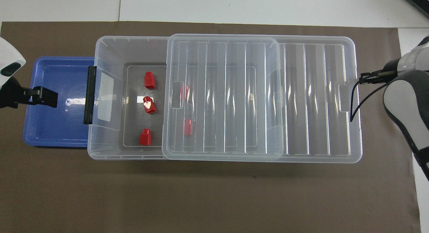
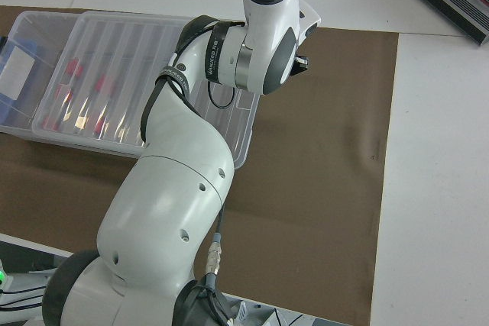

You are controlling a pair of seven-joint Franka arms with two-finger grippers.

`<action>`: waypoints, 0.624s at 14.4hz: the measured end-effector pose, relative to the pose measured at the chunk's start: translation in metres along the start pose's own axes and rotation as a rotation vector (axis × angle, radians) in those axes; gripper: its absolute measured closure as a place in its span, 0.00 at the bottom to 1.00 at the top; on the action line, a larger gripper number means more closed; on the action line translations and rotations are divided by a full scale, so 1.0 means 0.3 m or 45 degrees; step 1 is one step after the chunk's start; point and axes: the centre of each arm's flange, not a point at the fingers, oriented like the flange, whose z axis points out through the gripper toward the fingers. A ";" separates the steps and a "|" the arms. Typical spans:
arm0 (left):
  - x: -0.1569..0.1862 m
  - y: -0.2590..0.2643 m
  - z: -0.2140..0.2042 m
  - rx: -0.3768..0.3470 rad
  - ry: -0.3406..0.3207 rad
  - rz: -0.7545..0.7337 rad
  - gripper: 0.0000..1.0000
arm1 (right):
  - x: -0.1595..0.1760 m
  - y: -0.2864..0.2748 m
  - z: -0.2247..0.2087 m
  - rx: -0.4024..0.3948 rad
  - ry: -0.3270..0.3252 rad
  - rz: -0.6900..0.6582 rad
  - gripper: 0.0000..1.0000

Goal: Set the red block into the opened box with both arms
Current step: 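Slide the clear lid back over the box opening with the right gripper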

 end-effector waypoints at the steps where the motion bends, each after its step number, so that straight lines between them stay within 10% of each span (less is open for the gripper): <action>1: -0.003 -0.004 -0.002 0.000 -0.004 0.000 0.00 | 0.005 -0.020 -0.002 0.002 0.002 -0.012 0.99; 9: -0.072 -0.080 -0.149 0.008 -0.009 0.047 0.00 | 0.032 -0.214 0.006 0.025 0.001 0.018 0.99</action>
